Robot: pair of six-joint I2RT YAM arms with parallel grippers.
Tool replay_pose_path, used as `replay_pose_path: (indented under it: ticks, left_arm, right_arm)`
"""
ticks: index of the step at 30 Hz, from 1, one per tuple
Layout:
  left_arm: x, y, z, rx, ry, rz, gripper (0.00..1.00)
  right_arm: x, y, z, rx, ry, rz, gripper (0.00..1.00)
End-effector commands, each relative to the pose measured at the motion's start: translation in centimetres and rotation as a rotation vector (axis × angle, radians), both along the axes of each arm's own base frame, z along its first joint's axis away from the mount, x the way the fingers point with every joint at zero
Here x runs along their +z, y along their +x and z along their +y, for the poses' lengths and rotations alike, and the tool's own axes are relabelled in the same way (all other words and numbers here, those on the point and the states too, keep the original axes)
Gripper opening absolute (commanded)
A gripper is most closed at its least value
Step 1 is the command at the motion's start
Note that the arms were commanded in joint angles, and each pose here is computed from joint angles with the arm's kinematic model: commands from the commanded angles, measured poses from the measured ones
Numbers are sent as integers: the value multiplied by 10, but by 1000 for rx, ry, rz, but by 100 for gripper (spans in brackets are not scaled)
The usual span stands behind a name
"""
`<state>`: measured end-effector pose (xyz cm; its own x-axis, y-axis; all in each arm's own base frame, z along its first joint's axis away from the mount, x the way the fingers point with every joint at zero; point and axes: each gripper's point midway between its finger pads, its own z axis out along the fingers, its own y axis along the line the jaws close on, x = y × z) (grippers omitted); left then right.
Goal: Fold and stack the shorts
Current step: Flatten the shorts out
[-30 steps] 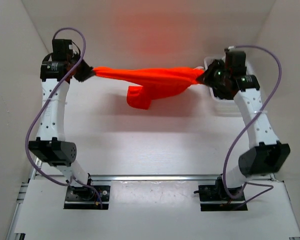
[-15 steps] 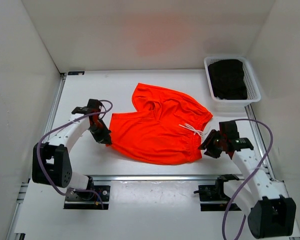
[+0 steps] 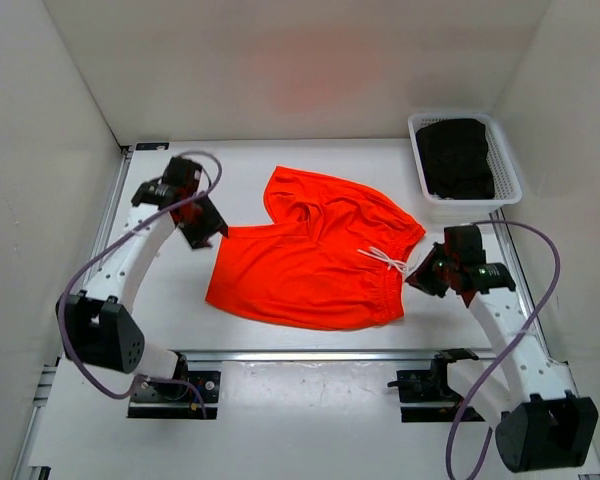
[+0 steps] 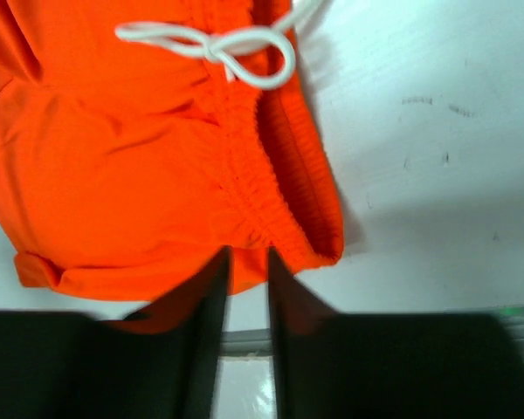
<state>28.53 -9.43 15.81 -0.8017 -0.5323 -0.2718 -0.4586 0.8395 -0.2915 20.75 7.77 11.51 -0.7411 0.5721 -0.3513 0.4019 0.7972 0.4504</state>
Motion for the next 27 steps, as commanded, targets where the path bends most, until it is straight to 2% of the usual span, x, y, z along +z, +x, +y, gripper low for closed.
replay_pose_path:
  ticks: [1,2,3,4,5,6,7,8,9,10,11,12,13,14,16,22,24,26,27]
  left_arm:
    - [33,52,-15,-72,42,-142,50]
    - [13,68,-22,-96,59,-87,30]
    - [9,81,-33,-130,67,-81,25]
    - [26,106,-39,-150,68,-130,25]
    - [-8,115,-48,-171,89,-25,25]
    - [-14,123,-59,-201,96,-13,25]
    - [0,147,-67,-210,89,-68,27]
    - [-6,152,-80,-236,69,-56,34]
    - [-35,161,-86,-243,70,3,42]
    - [-26,176,-100,-268,52,-43,55]
    - [-32,181,-111,-287,30,-41,61]
    - [-55,188,-114,-288,36,-8,64]
    - [-51,194,-123,-301,22,-29,65]
    - [-57,199,-125,-301,22,-26,70]
    - [-77,200,-132,-312,29,3,73]
    - [-120,205,-130,-305,86,48,73]
    - [-129,205,-128,-302,98,64,70]
    - [-142,208,-125,-296,121,80,54]
    - [-146,207,-125,-305,127,88,41]
  right_arm:
    - [21,42,-1,-14,-22,-99,14]
    - [14,52,0,-13,-25,-75,10]
    - [15,60,4,-4,-24,-80,5]
    - [18,71,6,-4,-22,-92,5]
    - [20,83,7,-4,-24,-80,5]
    - [22,90,7,-9,-32,-78,5]
    - [23,95,7,-9,-32,-76,5]
    - [19,99,11,8,-40,-58,5]
    - [25,106,12,7,-38,-73,5]
    - [27,110,12,16,-42,-84,5]
    - [24,110,12,16,-44,-75,5]
    - [24,112,12,16,-44,-72,5]
    - [24,112,12,16,-44,-72,5]
    - [20,112,12,24,-51,-63,5]
    - [16,111,12,24,-54,-45,6]
    - [13,108,13,31,-47,-26,6]
    - [13,108,13,31,-47,-26,6]
    - [13,108,13,38,-52,-28,8]
    - [9,107,10,30,-55,-8,8]
